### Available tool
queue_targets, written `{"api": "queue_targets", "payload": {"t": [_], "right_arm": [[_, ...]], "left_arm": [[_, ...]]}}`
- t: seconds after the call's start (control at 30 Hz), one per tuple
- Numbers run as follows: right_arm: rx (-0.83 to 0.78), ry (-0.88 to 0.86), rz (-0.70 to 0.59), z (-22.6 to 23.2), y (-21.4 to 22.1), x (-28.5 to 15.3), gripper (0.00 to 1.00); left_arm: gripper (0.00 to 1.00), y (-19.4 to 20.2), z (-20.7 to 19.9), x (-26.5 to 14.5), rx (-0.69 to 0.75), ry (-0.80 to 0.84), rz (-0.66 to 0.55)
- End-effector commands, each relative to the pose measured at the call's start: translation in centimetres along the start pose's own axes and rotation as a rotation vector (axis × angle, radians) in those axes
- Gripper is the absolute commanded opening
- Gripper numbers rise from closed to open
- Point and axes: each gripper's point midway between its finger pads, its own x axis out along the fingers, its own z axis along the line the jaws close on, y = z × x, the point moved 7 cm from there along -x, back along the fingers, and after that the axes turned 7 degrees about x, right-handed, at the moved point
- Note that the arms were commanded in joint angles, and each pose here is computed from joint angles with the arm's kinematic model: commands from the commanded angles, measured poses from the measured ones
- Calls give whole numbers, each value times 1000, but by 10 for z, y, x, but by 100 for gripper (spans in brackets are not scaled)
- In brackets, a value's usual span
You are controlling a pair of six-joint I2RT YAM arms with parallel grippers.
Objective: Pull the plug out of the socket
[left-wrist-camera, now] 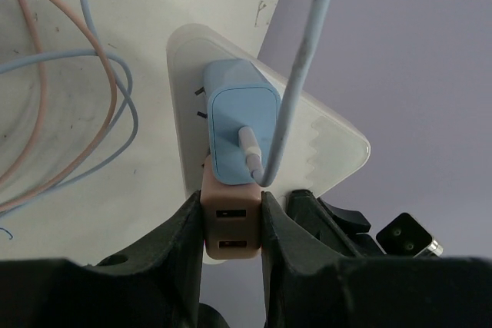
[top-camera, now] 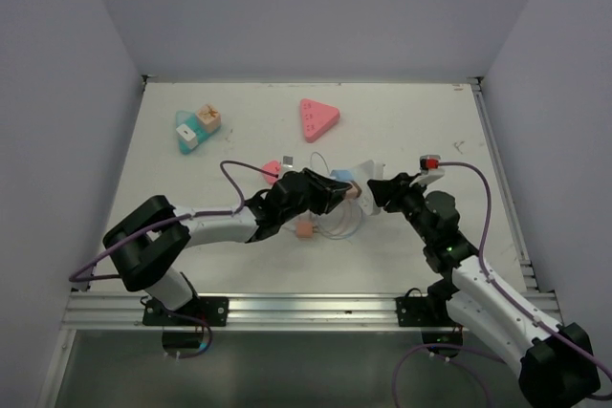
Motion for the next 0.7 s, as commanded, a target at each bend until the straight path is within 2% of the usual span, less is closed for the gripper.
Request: {"api": "queue_targets", "payload": {"t": [0.0, 0.23, 0.67], "right_arm": [[-20, 330, -193, -40, -24, -1, 0], [-12, 372, -212, -45, -26, -3, 0], [-29, 333, -210, -42, -25, -1, 0]], "left_arm": [[0, -8, -23, -22, -26, 83, -47], [0, -8, -17, -40, -21, 62, -44], [0, -8, -7, -68, -19, 26, 7]]}}
